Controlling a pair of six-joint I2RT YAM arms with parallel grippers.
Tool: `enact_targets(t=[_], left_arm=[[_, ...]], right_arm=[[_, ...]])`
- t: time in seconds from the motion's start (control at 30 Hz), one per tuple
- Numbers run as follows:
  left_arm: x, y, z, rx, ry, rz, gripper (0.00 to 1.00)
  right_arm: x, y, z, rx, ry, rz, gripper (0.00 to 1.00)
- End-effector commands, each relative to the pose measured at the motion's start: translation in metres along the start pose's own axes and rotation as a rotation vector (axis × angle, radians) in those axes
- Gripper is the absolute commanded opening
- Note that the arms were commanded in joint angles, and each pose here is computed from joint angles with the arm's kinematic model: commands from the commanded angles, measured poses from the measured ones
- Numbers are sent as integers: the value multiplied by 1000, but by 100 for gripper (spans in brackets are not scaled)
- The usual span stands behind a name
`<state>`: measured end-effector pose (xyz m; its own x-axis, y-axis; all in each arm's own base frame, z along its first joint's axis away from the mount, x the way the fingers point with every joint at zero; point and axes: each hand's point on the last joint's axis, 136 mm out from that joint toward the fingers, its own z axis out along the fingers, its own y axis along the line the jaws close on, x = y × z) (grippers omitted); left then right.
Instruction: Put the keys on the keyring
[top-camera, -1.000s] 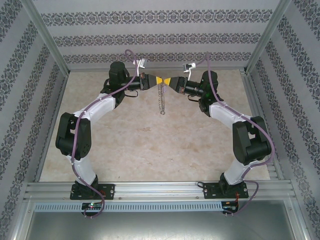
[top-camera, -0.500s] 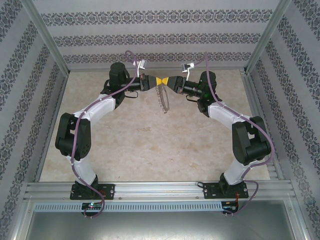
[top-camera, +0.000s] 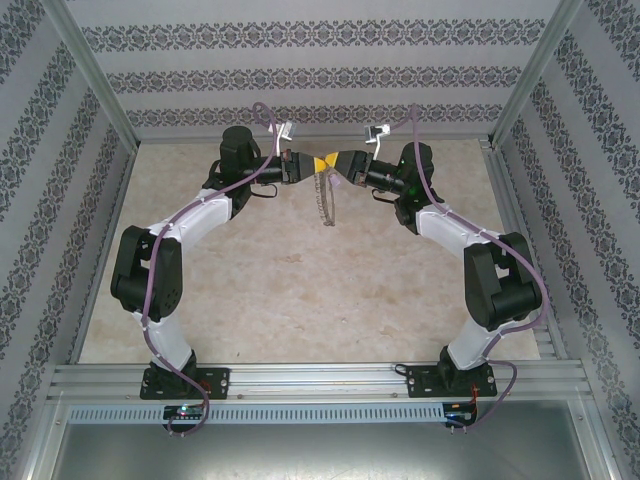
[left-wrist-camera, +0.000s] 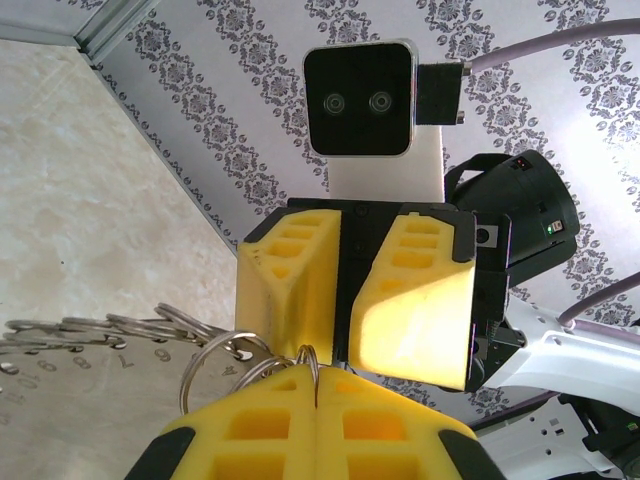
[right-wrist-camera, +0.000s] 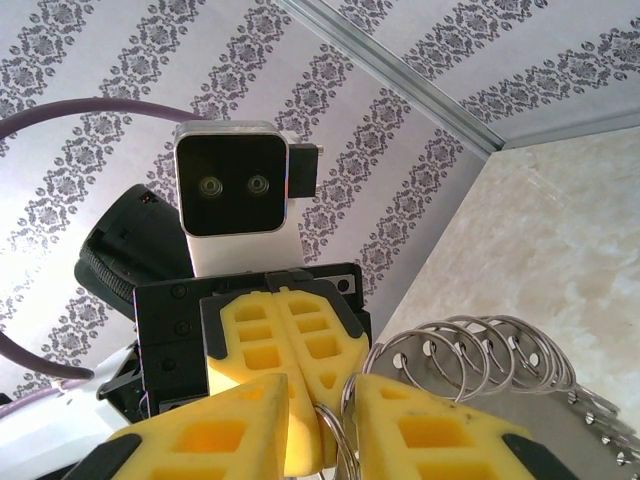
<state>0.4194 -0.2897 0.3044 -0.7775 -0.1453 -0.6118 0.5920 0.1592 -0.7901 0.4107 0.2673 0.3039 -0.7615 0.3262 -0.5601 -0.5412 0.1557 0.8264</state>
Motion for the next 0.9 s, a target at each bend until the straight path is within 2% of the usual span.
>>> enact_targets(t=[0.0,0.27,0.43,0.57,0.63,0.73,0.87], left_arm=[[-10,-30,-2,48,-16,82,0],[-12,-30,-1,50,-18,79,0],[-11,-29,0,50,-16,75,0],[-10,-26,0,35,-15,69,0],[-10,-22,-2,5,-10,68,5],[-11,-18,-6,-29,-6,80,24],[-14,-13,-15,-65,-1,90,40]], right_arm=[[7,11,-1,-36,14,-35,25],[16,6,-8,-23,20,-27,16],[12,9,-6,-30,20,-35,0],[5,8,-5,-30,15,-42,0],[1,7,-5,-32,22,-47,0],[-5,-2,-7,-24,37,-49,0],[-7,-15,-9,-28,77,-41,0]])
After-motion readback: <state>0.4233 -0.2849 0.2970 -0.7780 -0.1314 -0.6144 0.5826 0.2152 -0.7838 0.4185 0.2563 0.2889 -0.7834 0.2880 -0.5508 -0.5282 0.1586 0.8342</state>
